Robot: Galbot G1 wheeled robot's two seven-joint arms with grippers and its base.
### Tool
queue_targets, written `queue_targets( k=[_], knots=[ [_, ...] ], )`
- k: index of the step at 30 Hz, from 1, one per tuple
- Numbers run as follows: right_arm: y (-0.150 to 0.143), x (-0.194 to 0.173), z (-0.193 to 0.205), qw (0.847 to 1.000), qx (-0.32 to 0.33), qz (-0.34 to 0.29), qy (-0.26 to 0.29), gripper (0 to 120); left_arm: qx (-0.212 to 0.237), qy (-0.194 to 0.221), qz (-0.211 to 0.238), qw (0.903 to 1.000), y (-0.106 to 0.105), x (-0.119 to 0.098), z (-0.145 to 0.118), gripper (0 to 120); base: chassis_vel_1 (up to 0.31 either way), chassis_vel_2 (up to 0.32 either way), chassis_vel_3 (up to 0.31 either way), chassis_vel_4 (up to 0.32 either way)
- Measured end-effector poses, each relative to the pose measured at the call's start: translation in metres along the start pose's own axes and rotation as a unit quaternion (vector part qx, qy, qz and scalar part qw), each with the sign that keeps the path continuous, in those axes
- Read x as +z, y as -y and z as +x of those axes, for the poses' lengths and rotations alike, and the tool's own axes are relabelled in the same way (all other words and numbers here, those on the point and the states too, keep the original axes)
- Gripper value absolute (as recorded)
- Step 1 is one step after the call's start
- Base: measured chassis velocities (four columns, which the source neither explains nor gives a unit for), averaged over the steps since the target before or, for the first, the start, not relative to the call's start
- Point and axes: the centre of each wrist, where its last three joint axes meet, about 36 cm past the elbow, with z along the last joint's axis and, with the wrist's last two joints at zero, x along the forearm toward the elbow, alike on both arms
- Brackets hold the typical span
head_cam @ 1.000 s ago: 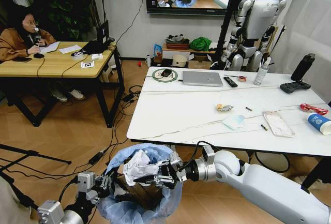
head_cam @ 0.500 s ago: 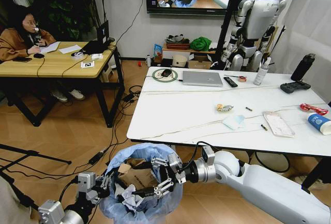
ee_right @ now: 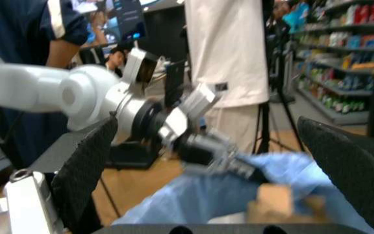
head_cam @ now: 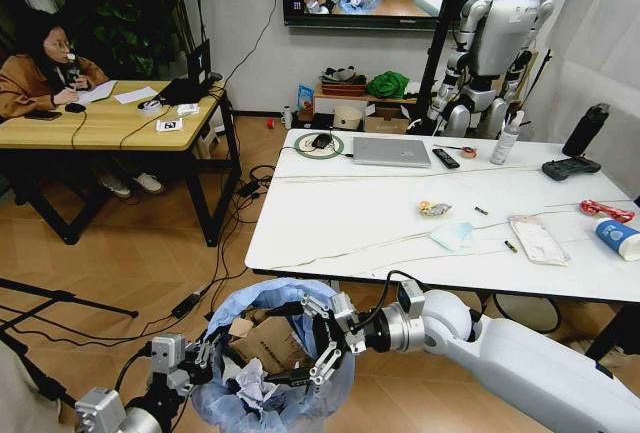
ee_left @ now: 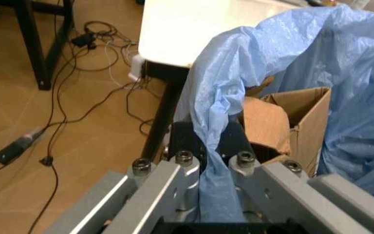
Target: Pick up the trash bin and place the trash from the table into it.
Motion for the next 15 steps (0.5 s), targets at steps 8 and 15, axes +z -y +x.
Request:
queue_targets(
  k=[8, 15],
  knots=[
    [-0.004, -0.04, 0.031, 0.994, 0.078, 0.051, 0.052, 100, -0.001, -0.022, -0.006, 0.9997, 0.003, 0.006, 0.005, 0, 0.0, 0.0, 0.0, 0.0],
    [-0.017, -0.062, 0.081, 0.974, 0.2, 0.078, 0.076, 100, 0.009, -0.024, -0.014, 0.9996, 0.008, 0.001, 0.008, 0, 0.0, 0.0, 0.0, 0.0]
  ],
)
